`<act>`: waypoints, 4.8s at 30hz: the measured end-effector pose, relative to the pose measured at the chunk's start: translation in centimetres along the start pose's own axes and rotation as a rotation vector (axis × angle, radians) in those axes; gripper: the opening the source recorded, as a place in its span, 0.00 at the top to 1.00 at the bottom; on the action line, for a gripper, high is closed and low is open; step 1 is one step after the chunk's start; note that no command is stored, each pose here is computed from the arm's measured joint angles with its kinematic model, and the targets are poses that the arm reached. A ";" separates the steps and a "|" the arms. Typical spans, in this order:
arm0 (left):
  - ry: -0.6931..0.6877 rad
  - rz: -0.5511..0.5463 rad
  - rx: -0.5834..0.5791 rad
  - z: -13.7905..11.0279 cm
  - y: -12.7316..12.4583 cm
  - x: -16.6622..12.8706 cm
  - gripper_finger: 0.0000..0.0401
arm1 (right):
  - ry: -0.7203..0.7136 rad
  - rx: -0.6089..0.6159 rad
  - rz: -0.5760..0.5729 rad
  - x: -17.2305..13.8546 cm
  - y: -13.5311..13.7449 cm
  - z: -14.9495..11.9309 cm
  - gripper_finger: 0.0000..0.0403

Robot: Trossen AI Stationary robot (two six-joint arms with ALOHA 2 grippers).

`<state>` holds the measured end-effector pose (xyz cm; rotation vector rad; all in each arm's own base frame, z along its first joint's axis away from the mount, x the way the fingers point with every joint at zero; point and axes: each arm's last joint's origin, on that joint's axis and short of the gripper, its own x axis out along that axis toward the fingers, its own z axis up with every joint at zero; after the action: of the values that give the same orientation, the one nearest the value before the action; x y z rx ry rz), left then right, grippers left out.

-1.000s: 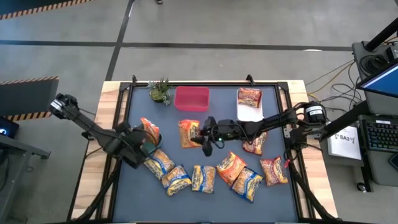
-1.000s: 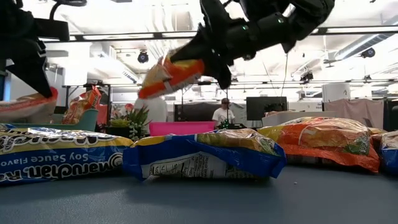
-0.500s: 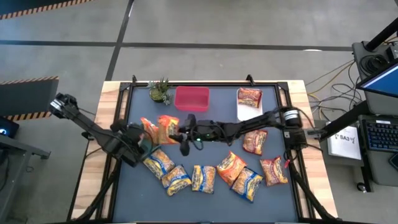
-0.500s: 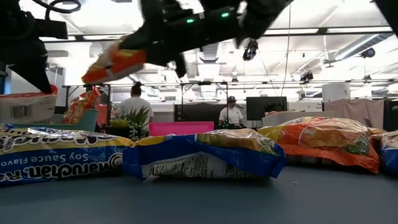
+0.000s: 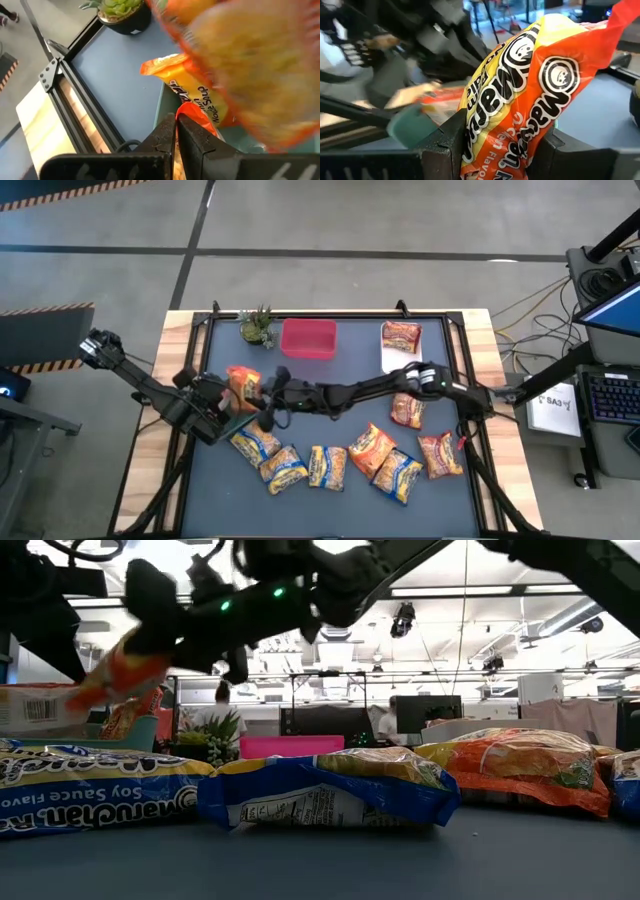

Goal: Sort Maruchan noodles
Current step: Put the orange noodle pack into the green bin

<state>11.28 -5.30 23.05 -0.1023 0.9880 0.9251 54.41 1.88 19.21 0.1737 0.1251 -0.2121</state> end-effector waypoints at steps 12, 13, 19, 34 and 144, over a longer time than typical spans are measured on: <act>-0.001 0.002 -0.134 0.0 0.1 0.0 1.00 | 0.146 -0.062 -0.042 3.2 0.8 -0.3 0.50; 0.000 0.002 -0.134 0.0 0.1 0.0 1.00 | 0.153 -0.064 -0.043 3.3 0.9 -0.3 0.48; -0.004 -0.030 -0.146 1.3 0.3 -1.6 1.00 | 0.180 -0.072 -0.047 3.3 0.9 -0.2 0.44; -0.090 -0.146 -0.044 4.8 -0.7 -5.5 1.00 | 0.178 -0.129 -0.026 3.2 1.4 -0.3 0.59; -0.294 -0.277 -0.012 7.3 -6.0 -5.3 1.00 | 0.208 -0.463 0.159 -19.0 -1.6 2.0 0.61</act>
<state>19.29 -8.92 29.36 -0.1068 0.6756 0.6687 35.83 3.72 23.64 -0.2559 0.3614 -0.0026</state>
